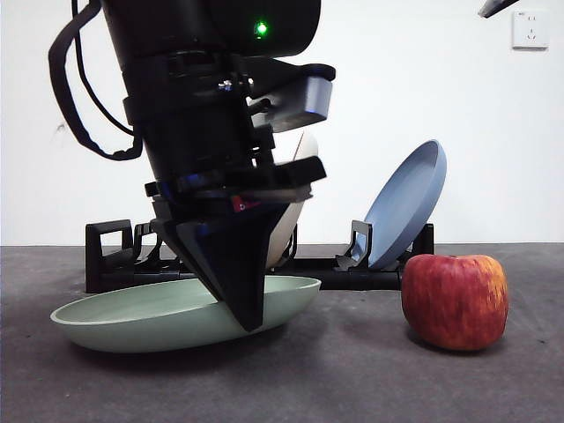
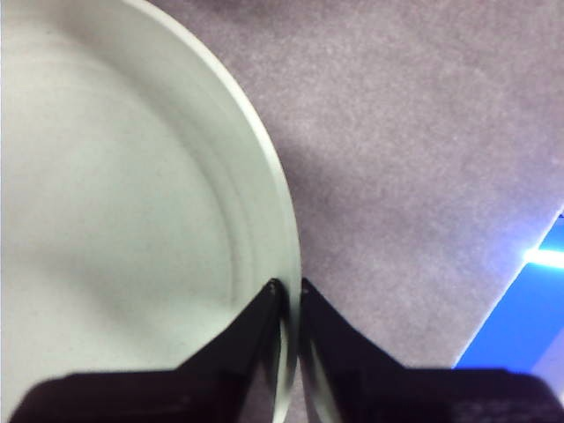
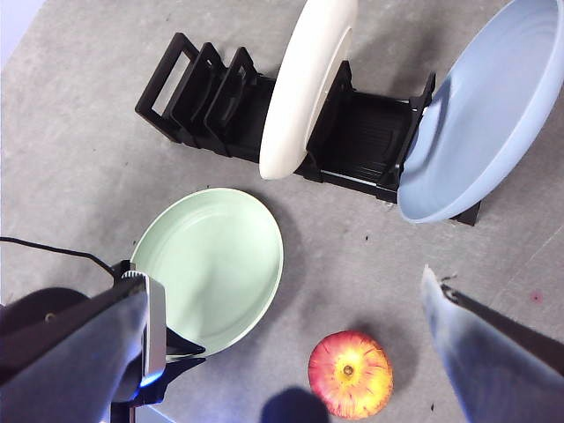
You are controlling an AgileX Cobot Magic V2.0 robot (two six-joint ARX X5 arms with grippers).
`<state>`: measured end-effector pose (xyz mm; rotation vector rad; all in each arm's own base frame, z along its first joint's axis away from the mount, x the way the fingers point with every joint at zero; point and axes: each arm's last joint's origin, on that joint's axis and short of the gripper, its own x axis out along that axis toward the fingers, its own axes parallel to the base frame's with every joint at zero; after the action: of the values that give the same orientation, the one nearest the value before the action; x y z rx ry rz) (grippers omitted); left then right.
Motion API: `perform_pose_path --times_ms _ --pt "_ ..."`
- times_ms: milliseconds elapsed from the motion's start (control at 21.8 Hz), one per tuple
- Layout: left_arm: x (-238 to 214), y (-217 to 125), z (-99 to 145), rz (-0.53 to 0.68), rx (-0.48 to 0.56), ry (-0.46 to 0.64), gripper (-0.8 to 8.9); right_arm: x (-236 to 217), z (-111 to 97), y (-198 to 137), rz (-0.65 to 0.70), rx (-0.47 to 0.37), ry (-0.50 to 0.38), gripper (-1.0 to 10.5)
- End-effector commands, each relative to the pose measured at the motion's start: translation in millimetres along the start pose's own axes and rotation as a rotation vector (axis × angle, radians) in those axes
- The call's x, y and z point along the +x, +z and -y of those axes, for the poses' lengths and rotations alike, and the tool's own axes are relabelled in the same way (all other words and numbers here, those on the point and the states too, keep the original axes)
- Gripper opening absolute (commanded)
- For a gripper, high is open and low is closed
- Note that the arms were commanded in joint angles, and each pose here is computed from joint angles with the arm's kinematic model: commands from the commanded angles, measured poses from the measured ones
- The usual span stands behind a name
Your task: Take the green plate from the plate rack,put the plate on the table,take the apple from the table,put the apple in the plate
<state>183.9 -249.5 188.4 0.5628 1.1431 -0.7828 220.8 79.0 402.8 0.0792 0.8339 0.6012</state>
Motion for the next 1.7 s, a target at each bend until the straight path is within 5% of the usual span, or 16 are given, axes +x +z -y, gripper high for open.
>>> perform_pose_path --times_ms 46,138,414,735,873,1011,1149,1700 --pt "12.5 -10.8 -2.8 -0.095 -0.089 -0.056 1.32 0.4 -0.1 -0.1 -0.006 -0.007 -0.002 7.2" --pt "12.5 -10.8 -6.5 -0.095 -0.103 -0.053 2.25 0.4 -0.1 -0.9 -0.014 -0.004 -0.002 7.2" --pt "-1.7 -5.1 -10.6 -0.047 -0.111 -0.014 2.31 0.3 0.0 -2.3 -0.028 -0.006 -0.003 7.2" --pt "-157.3 1.4 -11.0 0.333 -0.091 -0.030 2.30 -0.3 0.3 -10.9 -0.113 -0.034 -0.005 7.2" --pt "-235.0 -32.8 -10.4 0.496 -0.026 -0.037 2.24 -1.9 0.5 -20.7 -0.211 -0.050 -0.009 7.2" --pt "-276.8 -82.2 -10.3 0.533 -0.018 -0.030 2.21 -4.9 1.5 -30.2 -0.309 -0.038 -0.061 7.2" --pt "-295.3 -133.5 -12.9 0.501 -0.050 0.040 2.21 -11.1 -0.7 -34.8 -0.310 -0.032 -0.058 7.2" --pt "-335.3 -243.9 -9.5 0.857 -0.138 -0.064 2.21 -20.2 -0.7 -105.2 -0.353 0.068 -0.114 7.2"
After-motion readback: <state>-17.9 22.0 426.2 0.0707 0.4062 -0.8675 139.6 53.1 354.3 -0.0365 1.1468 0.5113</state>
